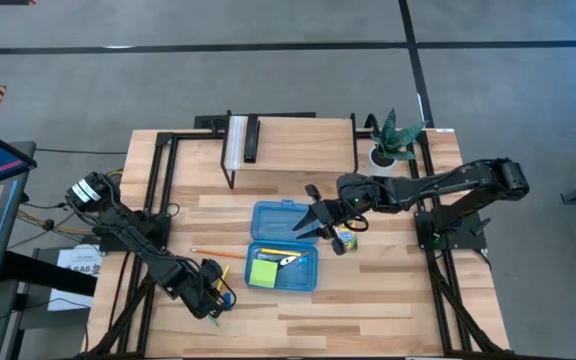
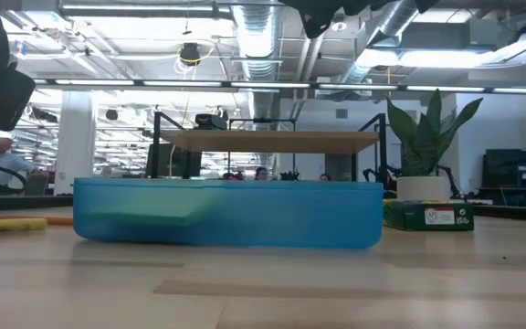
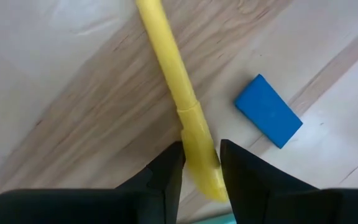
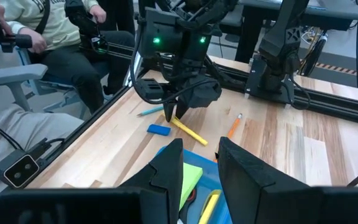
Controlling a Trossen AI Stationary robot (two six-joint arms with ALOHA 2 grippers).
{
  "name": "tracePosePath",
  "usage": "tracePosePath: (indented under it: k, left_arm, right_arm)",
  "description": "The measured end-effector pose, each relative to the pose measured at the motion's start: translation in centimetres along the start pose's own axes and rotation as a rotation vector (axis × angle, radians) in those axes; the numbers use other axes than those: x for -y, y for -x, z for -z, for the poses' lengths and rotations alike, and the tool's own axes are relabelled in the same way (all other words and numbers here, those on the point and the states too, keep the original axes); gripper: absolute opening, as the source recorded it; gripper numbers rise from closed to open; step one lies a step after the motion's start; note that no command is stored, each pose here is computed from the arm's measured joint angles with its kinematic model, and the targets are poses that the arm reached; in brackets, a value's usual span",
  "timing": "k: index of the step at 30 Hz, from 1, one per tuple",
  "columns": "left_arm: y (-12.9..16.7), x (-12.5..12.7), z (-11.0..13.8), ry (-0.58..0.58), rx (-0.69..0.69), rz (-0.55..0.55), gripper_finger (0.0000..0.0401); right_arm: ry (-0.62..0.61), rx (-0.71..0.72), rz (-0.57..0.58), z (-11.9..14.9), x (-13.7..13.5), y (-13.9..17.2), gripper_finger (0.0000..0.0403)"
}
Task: Pack school essentials
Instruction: Put the yellow pen into the blue supply box
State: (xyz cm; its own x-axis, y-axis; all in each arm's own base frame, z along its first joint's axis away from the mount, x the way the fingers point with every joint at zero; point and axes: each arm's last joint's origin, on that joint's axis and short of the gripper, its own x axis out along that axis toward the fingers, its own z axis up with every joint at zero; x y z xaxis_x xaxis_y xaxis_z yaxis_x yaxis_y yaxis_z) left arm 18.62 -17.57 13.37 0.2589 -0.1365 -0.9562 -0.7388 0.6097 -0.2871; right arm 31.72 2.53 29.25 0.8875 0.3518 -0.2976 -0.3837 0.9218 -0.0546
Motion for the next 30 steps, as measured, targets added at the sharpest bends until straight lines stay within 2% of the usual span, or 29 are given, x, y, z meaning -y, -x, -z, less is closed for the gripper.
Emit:
tracePosePath:
  k: [3,10,14,18,23,30]
  left_arm:
    - [0.0,-0.1,-0.2,-0.026,-0.006,-0.009,0.0086]
    - [0.3,-0.3,-0.6,-0.053,-0.007,-0.022,0.0011]
    - [1.4,-1.2,-0.9,-0.062,0.031,-0.085,0.0012]
    - [4.1,-1.5,-1.2,-0.074,0.067,-0.118,0.0006]
    - [7.6,-0.8,-2.6,-0.285,0.192,-0.057,0.0004]
    - [9.4,1.3,-7.9,-0.662,0.269,-0.034,0.0002]
  right_arm:
    - [0.0,0.0,0.0,0.0,0.0,0.0,0.012]
    - [0.0,0.0,0.0,0.0,0.0,0.0,0.012]
    - [0.0,0.0,0.0,0.0,0.0,0.0,0.012]
    - [0.001,-0.002,0.01,0.0,0.0,0.0,0.012]
    - [-0.001,-0.061,0.167,-0.2,0.1,1.3,0.012]
    - [0.063,-0.008,0.162,-1.7,-0.9,3.3,0.012]
